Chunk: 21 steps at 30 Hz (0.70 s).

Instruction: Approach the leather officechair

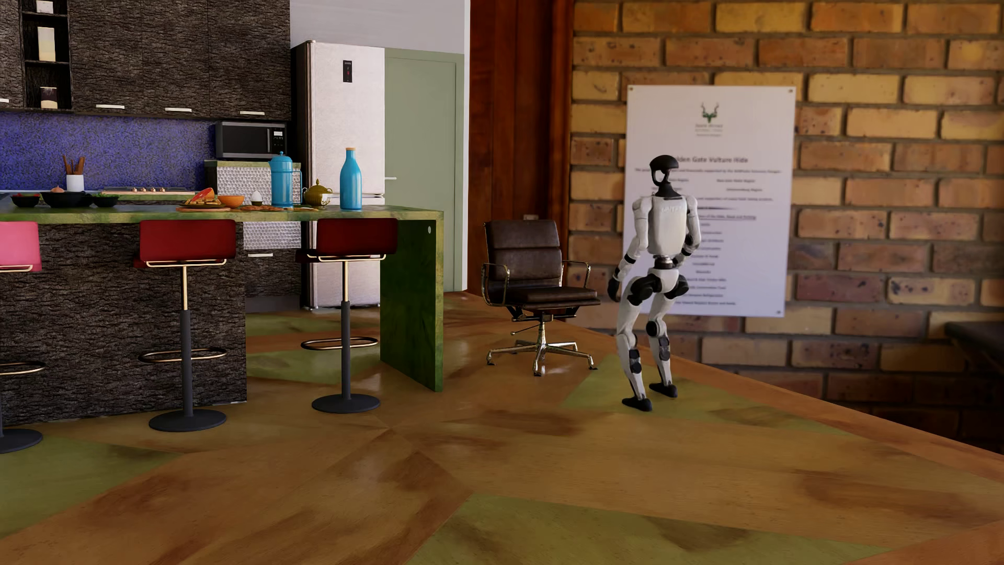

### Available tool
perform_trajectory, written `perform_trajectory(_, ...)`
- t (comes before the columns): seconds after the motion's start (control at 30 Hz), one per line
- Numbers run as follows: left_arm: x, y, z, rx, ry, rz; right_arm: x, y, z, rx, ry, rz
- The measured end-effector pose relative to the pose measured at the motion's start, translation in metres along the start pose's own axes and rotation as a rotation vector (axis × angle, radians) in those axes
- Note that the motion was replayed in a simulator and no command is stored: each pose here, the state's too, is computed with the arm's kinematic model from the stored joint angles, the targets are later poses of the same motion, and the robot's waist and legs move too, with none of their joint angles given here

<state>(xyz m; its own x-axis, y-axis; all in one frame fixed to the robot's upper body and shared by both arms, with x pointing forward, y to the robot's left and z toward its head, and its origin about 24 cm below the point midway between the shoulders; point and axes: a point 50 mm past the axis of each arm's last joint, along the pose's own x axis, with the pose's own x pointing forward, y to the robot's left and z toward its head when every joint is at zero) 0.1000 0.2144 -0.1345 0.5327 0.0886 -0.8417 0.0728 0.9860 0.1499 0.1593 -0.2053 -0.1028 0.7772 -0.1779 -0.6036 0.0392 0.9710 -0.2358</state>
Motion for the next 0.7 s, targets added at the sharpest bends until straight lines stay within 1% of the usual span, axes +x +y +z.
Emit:
perform_trajectory(0.03, 0.0, -0.006, -0.003, 0.006, 0.026, 0.011, -0.001, -0.004, -0.01, -0.009, 0.056, -0.001)
perform_trajectory(0.07, 0.0, -0.008, 0.007, -0.002, -0.002, 0.022, -0.002, -0.009, -0.02, -0.028, 0.115, 0.008)
perform_trajectory(0.1, 0.003, -0.018, 0.025, -0.03, -0.063, -0.002, -0.004, -0.02, -0.029, -0.08, 0.154, 0.011)
perform_trajectory(0.13, 0.005, -0.023, 0.028, -0.027, -0.074, -0.033, -0.004, -0.021, -0.024, -0.082, 0.146, 0.012)
perform_trajectory(0.17, 0.005, -0.014, 0.014, -0.038, -0.039, -0.028, 0.0, -0.006, -0.015, -0.024, 0.124, 0.023)
perform_trajectory(0.2, 0.003, -0.005, 0.012, -0.068, -0.04, -0.012, 0.0, 0.0, -0.014, 0.018, 0.118, 0.026)
perform_trajectory(0.27, 0.002, -0.009, 0.008, -0.11, -0.028, -0.009, -0.003, 0.0, -0.016, 0.065, 0.108, 0.026)
perform_trajectory(0.33, 0.006, -0.012, 0.026, -0.095, -0.086, -0.017, -0.005, -0.007, -0.022, 0.026, 0.103, 0.059)
perform_trajectory(0.37, 0.01, -0.016, 0.037, -0.066, -0.115, -0.028, -0.006, -0.006, -0.021, 0.043, 0.094, 0.07)
perform_trajectory(0.43, 0.011, -0.021, 0.047, -0.031, -0.166, -0.025, -0.006, -0.008, -0.02, 0.012, 0.098, 0.089)
perform_trajectory(0.47, 0.01, -0.019, 0.043, -0.013, -0.157, -0.014, -0.005, -0.007, -0.018, -0.007, 0.095, 0.1)
perform_trajectory(0.53, 0.007, -0.005, 0.025, -0.029, -0.094, 0.037, -0.005, 0.005, -0.016, 0.013, 0.099, 0.101)
perform_trajectory(0.6, 0.004, -0.002, 0.015, -0.027, -0.049, 0.052, 0.003, 0.005, -0.005, 0.0, 0.079, 0.087)
perform_trajectory(0.67, 0.008, -0.015, 0.022, -0.056, -0.057, 0.035, 0.0, 0.001, -0.006, -0.005, 0.048, 0.072)
perform_trajectory(0.7, 0.01, -0.011, 0.032, -0.062, -0.092, 0.045, -0.002, -0.002, -0.012, 0.01, 0.065, 0.057)
